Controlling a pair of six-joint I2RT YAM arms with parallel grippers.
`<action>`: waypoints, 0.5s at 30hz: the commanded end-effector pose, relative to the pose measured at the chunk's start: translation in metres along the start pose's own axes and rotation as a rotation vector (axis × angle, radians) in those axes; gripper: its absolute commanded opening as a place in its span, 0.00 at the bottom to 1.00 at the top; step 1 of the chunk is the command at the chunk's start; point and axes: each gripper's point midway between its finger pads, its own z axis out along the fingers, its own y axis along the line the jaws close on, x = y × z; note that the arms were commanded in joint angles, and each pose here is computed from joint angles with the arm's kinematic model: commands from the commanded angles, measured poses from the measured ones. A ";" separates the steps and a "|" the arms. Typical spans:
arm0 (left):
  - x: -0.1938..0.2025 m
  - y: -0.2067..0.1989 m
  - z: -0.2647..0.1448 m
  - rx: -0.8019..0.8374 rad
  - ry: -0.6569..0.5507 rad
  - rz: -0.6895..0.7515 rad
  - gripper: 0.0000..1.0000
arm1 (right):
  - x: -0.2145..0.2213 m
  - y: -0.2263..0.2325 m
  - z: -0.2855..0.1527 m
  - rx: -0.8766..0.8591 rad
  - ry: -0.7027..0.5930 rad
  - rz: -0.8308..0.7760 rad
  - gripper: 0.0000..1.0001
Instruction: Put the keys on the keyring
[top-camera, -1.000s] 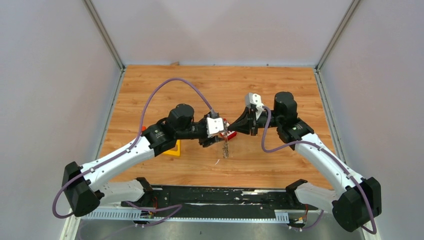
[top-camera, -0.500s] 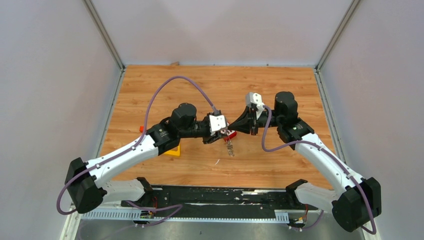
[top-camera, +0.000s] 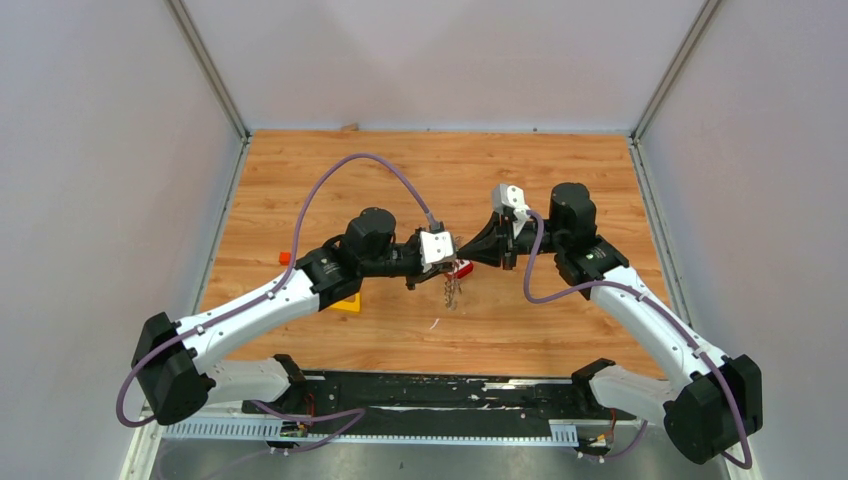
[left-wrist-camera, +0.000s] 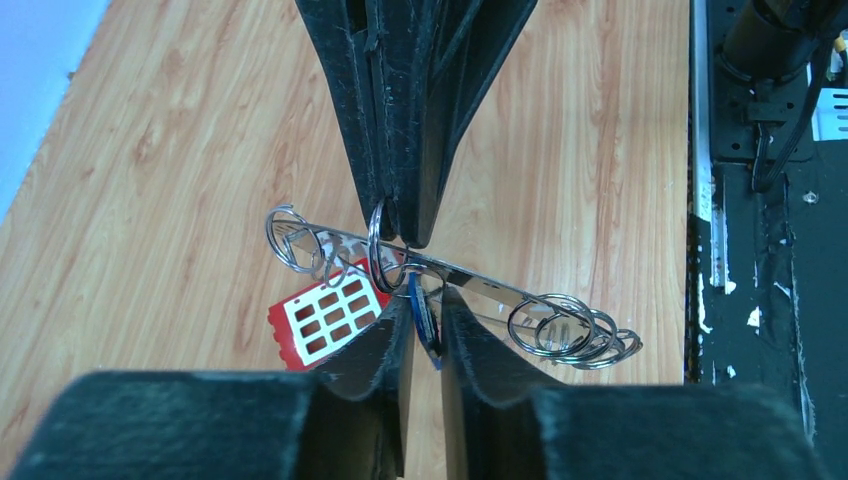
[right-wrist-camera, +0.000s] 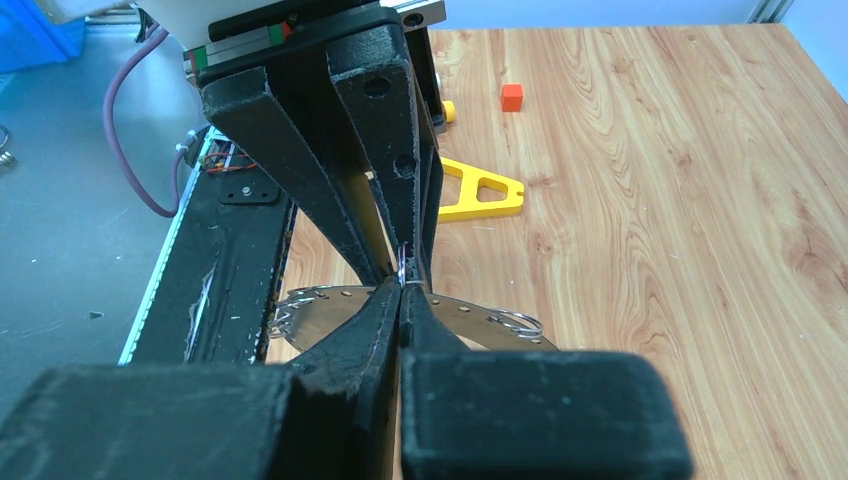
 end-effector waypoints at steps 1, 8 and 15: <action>-0.016 0.002 0.000 0.001 -0.046 0.009 0.18 | -0.028 -0.001 -0.003 0.006 -0.052 -0.093 0.00; -0.025 0.002 -0.009 0.011 -0.032 0.048 0.00 | -0.027 -0.003 -0.004 0.015 -0.049 -0.092 0.00; -0.039 0.008 -0.019 -0.005 -0.016 0.080 0.00 | -0.024 -0.005 -0.003 0.018 -0.043 -0.089 0.00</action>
